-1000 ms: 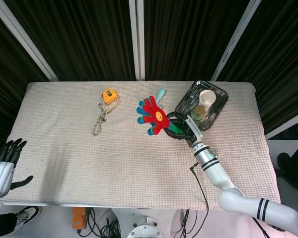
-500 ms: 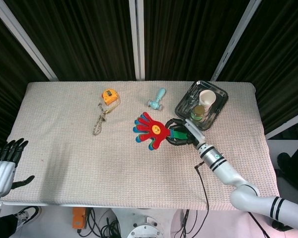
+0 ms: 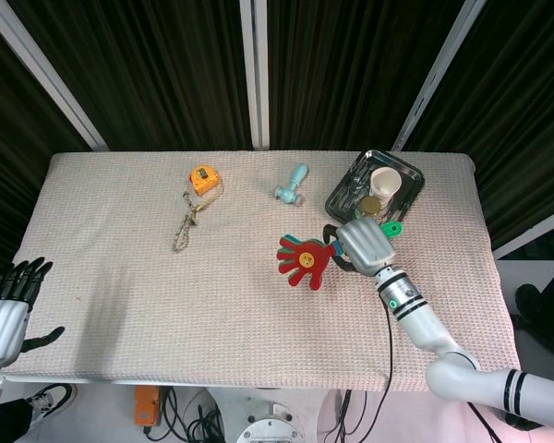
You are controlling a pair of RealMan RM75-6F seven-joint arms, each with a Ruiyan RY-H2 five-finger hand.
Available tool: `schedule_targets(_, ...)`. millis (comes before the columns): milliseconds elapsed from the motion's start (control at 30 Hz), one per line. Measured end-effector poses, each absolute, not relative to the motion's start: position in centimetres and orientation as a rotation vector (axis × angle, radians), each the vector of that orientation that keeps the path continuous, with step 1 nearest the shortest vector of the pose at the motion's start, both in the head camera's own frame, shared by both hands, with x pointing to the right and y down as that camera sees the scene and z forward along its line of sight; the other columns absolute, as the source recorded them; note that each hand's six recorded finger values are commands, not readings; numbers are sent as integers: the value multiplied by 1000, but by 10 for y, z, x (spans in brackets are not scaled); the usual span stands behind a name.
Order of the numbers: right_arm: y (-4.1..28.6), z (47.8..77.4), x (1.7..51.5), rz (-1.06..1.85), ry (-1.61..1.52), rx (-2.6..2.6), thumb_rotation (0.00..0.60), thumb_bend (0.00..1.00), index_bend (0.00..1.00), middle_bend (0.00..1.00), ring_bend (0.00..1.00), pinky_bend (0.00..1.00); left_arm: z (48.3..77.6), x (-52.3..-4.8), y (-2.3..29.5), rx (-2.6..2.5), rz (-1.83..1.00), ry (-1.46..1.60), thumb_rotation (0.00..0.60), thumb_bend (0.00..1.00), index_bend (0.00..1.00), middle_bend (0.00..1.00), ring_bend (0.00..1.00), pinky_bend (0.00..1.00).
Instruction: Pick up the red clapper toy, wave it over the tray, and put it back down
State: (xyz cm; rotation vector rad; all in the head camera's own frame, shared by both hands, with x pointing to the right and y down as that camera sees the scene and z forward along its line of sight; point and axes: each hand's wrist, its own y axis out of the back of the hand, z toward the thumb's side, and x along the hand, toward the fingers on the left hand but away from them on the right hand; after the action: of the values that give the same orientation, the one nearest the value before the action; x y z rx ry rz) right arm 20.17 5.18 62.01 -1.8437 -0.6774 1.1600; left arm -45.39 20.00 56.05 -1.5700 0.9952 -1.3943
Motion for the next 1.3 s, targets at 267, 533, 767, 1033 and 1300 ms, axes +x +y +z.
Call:
schedule_targets(267, 46, 604, 206, 1091, -894, -2045, 600, 340, 816, 824, 766, 928, 562, -454, 200, -1583, -1387, 1006, 600, 47, 36, 17, 0, 17)
schedule_targets(533, 38, 591, 219, 725, -1490, -2635, 600, 334, 816, 824, 766, 928, 564, -453, 198, -1590, -1382, 1001, 600, 47, 36, 16, 0, 17)
schedule_targets(767, 31, 584, 235, 72, -1994, -3117, 600, 342, 815, 824, 766, 928, 563, -454, 198, -1587, -1385, 1003, 600, 47, 36, 16, 0, 17)
schedule_targets(1033, 27, 587, 247, -425, -2213, -3367, 600, 329, 814, 824, 766, 928, 562, -455, 199, -1587, -1386, 1006, 600, 47, 36, 16, 0, 19)
schedule_targets(1300, 28, 601, 250, -236, -2161, -3324, 600, 369, 814, 838, 805, 929, 564, -456, 200, -1590, -1393, 1006, 600, 48, 36, 16, 0, 19)
